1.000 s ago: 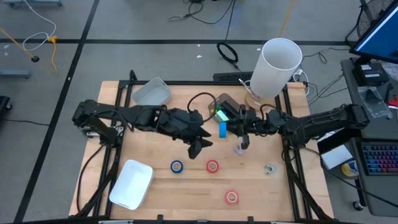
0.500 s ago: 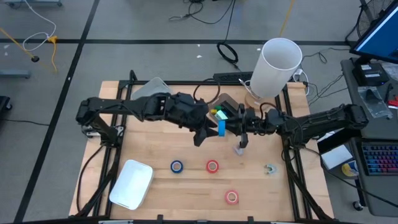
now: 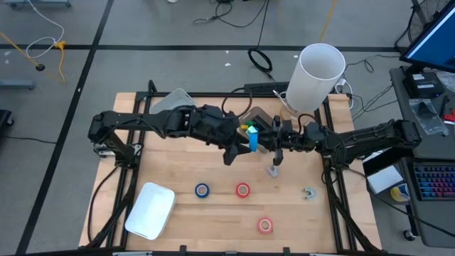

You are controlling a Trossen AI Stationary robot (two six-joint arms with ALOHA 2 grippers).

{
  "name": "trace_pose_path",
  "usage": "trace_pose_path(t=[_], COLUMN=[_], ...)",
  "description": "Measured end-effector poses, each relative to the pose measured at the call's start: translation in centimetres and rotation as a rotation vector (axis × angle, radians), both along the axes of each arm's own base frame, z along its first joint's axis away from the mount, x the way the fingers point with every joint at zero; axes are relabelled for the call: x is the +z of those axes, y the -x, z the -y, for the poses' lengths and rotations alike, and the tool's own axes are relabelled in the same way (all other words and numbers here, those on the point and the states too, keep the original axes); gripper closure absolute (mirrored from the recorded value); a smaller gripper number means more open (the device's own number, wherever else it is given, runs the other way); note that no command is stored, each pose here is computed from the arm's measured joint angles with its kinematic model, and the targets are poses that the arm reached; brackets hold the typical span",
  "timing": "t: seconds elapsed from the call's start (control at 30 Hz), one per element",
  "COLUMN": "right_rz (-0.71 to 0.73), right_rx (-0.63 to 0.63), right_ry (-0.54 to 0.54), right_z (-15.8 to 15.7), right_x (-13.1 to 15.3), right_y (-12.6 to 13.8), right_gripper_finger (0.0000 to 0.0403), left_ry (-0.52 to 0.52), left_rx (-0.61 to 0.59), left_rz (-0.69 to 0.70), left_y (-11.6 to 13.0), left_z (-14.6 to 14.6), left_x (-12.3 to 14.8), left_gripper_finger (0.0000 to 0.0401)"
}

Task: Pick and place Stapler, Stapler remover, tape
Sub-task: Put the light blue tape into the gray bin

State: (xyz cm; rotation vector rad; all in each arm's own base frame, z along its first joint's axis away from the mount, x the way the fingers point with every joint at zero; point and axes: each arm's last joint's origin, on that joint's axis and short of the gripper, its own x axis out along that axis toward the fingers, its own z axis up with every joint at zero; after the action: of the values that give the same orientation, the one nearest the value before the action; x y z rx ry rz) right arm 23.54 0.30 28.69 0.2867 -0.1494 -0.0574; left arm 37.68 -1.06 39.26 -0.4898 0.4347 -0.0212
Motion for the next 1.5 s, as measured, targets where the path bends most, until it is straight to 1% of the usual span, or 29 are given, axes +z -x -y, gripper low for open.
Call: trace_pose_path(t=[0.1, 0.37, 0.47, 0.53, 0.6, 0.7, 0.73, 0.8, 0.87, 0.9, 1.0, 1.1, 1.2, 1.3, 1.37, 1.43, 1.5], right_rz=[0.029, 0.031, 0.026, 0.016, 0.014, 0.005, 0.002, -0.015, -0.061, -0.085, -0.181, -0.274, -0.303, -0.302, -0.302, -0.3, -0.296], right_rx=[0.002, 0.01, 0.013, 0.012, 0.005, -0.003, -0.005, -0.008, -0.015, -0.013, 0.06, 0.114, 0.13, 0.134, 0.132, 0.131, 0.132], right_ry=[-0.02, -0.076, -0.08, -0.078, -0.071, -0.063, -0.062, -0.064, -0.069, -0.073, -0.07, -0.073, -0.085, -0.097, -0.097, -0.097, -0.097], right_z=[0.0, 0.0, 0.0, 0.0, 0.1, 0.3, 0.4, 0.5, 0.6, 0.6, 0.3, 0.1, 0.1, 0.1, 0.1, 0.1, 0.1], right_x=[0.2, -0.7, -0.9, -1.1, -1.1, -1.2, -1.2, -1.4, -1.8, -2.0, -2.9, -3.8, -4.1, -4.1, -4.1, -4.0, -4.0], right_y=[-0.1, -1.2, -1.4, -1.5, -1.5, -1.5, -1.5, -1.5, -1.5, -1.5, -1.6, -1.5, -1.4, -1.4, -1.4, -1.4, -1.5], right_gripper_finger=[0.0371, 0.0371, 0.0371, 0.0371, 0.0369, 0.0339, 0.0325, 0.0298, 0.0273, 0.0262, 0.0233, 0.0213, 0.0201, 0.0196, 0.0197, 0.0199, 0.02], left_ry=[0.0, 0.005, 0.007, 0.002, -0.009, -0.03, -0.034, -0.04, -0.038, -0.039, -0.076, -0.164, -0.275, -0.371, -0.412, -0.414, -0.392], left_rx=[-0.001, -0.018, -0.021, -0.029, -0.036, -0.074, -0.086, -0.097, -0.091, -0.084, -0.03, 0.072, 0.187, 0.3, 0.34, 0.357, 0.379], left_rz=[0.028, 0.01, -0.001, -0.027, -0.054, -0.104, -0.122, -0.166, -0.244, -0.309, -0.507, -0.747, -0.957, -1.087, -1.151, -1.195, -1.227], left_y=[-0.6, -1.7, -1.9, -1.8, -1.7, -1.4, -1.3, -0.9, -0.4, -0.1, 1.2, 3.3, 5.2, 6.6, 7.3, 8.1, 8.8], left_z=[0.0, 0.1, 0.1, 0.1, 0.1, 0.1, 0.2, 0.1, 0.1, -0.1, -0.5, -1.5, -3.0, -5.4, -7.5, -9.8, -12.3], left_x=[-0.1, -1.3, -1.7, -1.9, -2.2, -2.6, -2.7, -3.0, -3.6, -4.1, -5.4, -6.5, -7.1, -7.1, -7.1, -7.2, -7.8], left_gripper_finger=[0.0203, 0.0203, 0.0209, 0.0229, 0.0267, 0.0346, 0.0362, 0.0363, 0.0363, 0.0363, 0.0363, 0.0363, 0.0363, 0.0363, 0.0363, 0.0363, 0.0363])
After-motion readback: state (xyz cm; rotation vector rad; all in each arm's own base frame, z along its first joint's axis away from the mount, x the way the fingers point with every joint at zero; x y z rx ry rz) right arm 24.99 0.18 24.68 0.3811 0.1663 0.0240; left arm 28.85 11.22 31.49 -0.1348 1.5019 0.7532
